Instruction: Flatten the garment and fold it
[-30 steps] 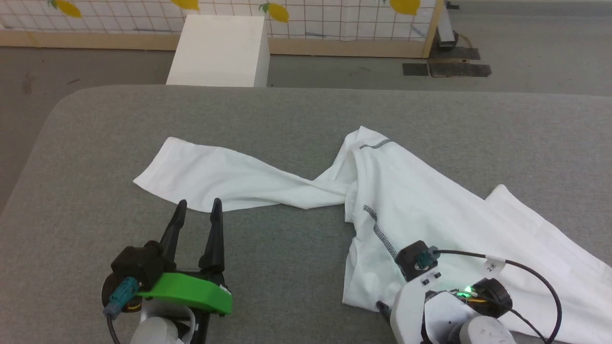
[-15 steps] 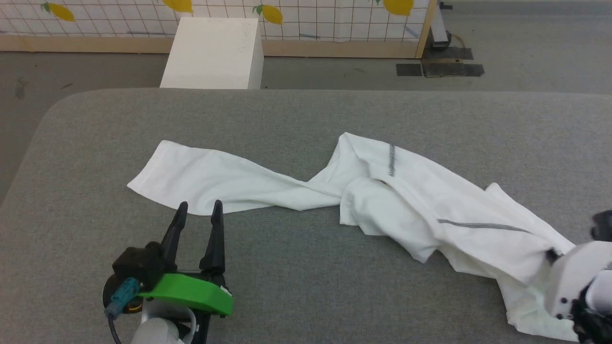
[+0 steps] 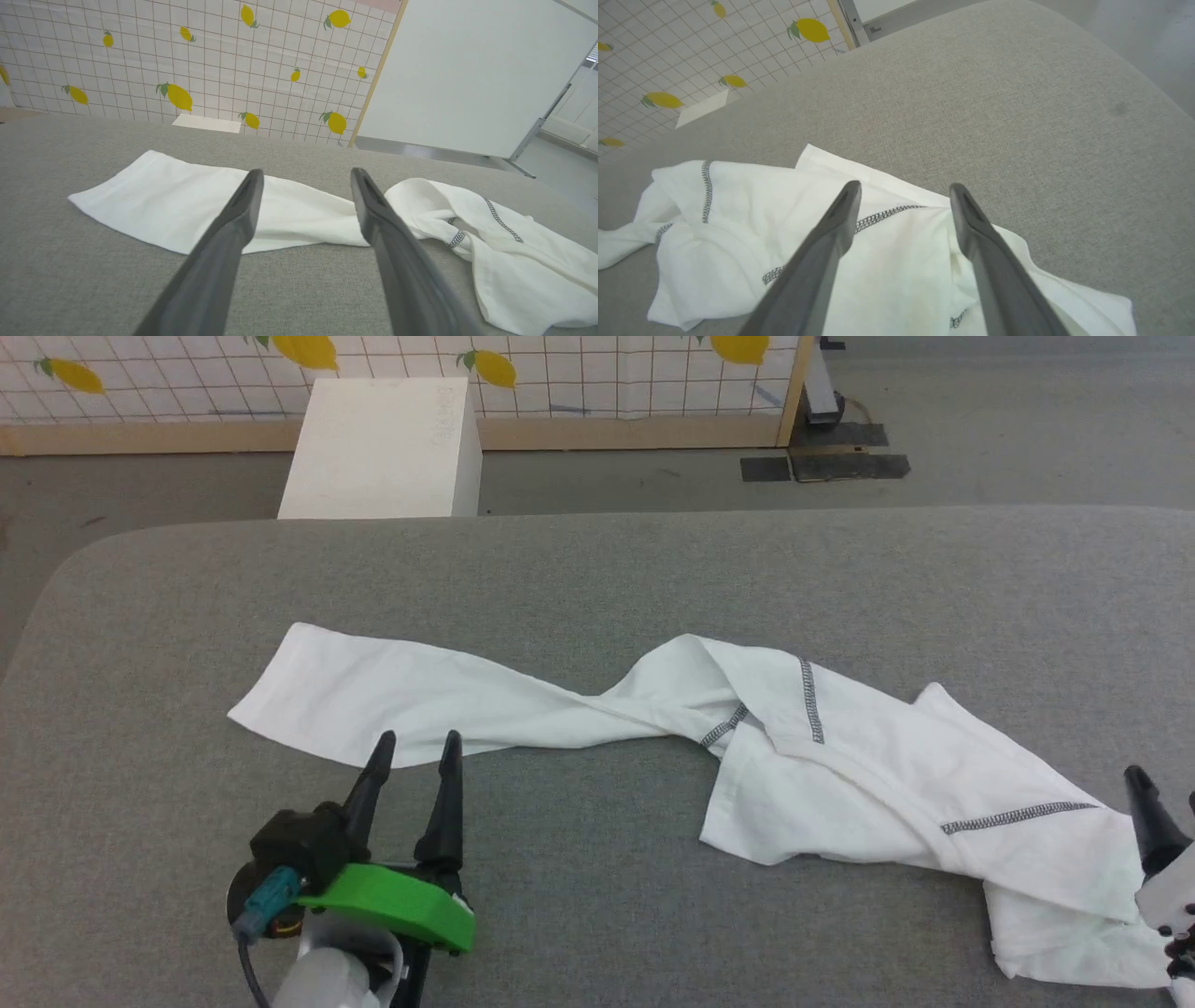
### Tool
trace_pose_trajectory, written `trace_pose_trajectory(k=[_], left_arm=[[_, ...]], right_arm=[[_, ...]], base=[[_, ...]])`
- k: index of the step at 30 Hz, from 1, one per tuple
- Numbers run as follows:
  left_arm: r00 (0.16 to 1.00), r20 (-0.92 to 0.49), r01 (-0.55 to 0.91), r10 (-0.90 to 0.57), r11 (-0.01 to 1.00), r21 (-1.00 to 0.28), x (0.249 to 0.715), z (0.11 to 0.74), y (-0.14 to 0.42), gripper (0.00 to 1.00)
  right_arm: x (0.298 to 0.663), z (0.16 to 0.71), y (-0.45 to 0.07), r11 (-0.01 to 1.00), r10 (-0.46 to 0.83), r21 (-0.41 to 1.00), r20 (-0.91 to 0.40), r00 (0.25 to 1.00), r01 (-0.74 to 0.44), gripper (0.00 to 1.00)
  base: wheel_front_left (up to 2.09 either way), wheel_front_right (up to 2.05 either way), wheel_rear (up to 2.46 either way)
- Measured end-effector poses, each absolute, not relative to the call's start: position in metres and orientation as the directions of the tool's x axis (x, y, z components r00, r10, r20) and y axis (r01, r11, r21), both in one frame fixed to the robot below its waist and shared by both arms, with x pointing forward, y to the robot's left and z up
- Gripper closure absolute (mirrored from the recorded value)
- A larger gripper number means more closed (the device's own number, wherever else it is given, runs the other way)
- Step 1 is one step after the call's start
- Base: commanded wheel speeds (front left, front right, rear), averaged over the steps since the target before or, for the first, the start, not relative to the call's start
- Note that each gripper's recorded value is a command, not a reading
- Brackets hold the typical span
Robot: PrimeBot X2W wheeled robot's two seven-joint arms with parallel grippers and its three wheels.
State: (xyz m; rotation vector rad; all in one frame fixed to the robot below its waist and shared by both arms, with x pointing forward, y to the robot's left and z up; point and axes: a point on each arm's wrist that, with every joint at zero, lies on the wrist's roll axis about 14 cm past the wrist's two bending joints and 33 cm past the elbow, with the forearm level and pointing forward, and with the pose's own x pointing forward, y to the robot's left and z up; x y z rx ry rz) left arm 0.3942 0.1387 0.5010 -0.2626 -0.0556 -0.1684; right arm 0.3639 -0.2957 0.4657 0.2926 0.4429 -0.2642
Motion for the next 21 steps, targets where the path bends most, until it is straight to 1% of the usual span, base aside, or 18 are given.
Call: trace_pose_trajectory(k=[1,3,5,7,9,12,13,14,16,17,19,21], left_arm=[[0.981,0.077,0.192,-0.178,0.948,-0.254,0.397,0.502,0.133,0.0],[0.97,0.07,0.242,-0.231,0.937,-0.252,0.407,0.506,0.12,0.0],[0.954,0.071,0.301,-0.292,0.927,-0.225,0.42,0.516,0.106,0.0],[0.934,0.055,0.358,-0.354,0.912,-0.2,0.435,0.525,0.09,0.0],[0.91,0.001,0.407,-0.415,0.894,-0.189,0.452,0.53,0.074,0.0],[0.844,-0.191,0.474,-0.501,0.864,-0.172,0.465,0.511,0.051,0.0],[0.769,-0.364,0.51,-0.525,0.848,-0.146,0.476,0.49,0.042,0.0],[0.737,-0.43,0.524,-0.521,0.843,-0.124,0.478,0.48,0.041,0.0],[0.677,-0.546,0.546,-0.494,0.834,-0.077,0.48,0.459,0.043,0.0],[0.634,-0.609,0.564,-0.478,0.824,-0.059,0.477,0.446,0.042,0.0],[0.56,-0.694,0.593,-0.453,0.804,-0.046,0.47,0.424,0.04,0.0],[0.467,-0.777,0.625,-0.421,0.779,-0.046,0.457,0.399,0.039,0.0]], right_arm=[[0.366,0.472,-0.299,0.914,-0.195,0.252,-0.411,0.891,0.317,0.0],[0.365,0.483,-0.312,0.909,-0.251,0.237,-0.345,0.905,0.342,0.0],[0.363,0.486,-0.32,0.906,-0.284,0.223,-0.314,0.906,0.361,0.0],[0.363,0.486,-0.321,0.904,-0.291,0.226,-0.3,0.908,0.364,0.0],[0.362,0.483,-0.321,0.901,-0.292,0.232,-0.3,0.908,0.366,0.0],[0.36,0.477,-0.321,0.901,-0.295,0.225,-0.312,0.903,0.371,0.0],[0.358,0.469,-0.32,0.898,-0.291,0.229,-0.329,0.898,0.375,0.0],[0.358,0.467,-0.32,0.897,-0.291,0.232,-0.334,0.896,0.377,0.0],[0.357,0.462,-0.318,0.896,-0.288,0.234,-0.346,0.893,0.379,0.0],[0.356,0.458,-0.318,0.893,-0.288,0.237,-0.354,0.89,0.383,0.0],[0.354,0.452,-0.32,0.889,-0.293,0.236,-0.366,0.883,0.393,0.0],[0.349,0.448,-0.325,0.881,-0.31,0.232,-0.373,0.874,0.412,0.0]], base=[[0.0,0.0,0.0],[0.0,0.0,0.0],[0.0,0.0,0.0],[0.0,0.0,0.0],[0.0,0.0,0.0],[0.0,0.0,0.0],[0.0,0.0,0.0],[0.0,0.0,0.0],[0.0,0.0,0.0],[0.0,0.0,0.0],[0.0,0.0,0.0],[0.0,0.0,0.0]])
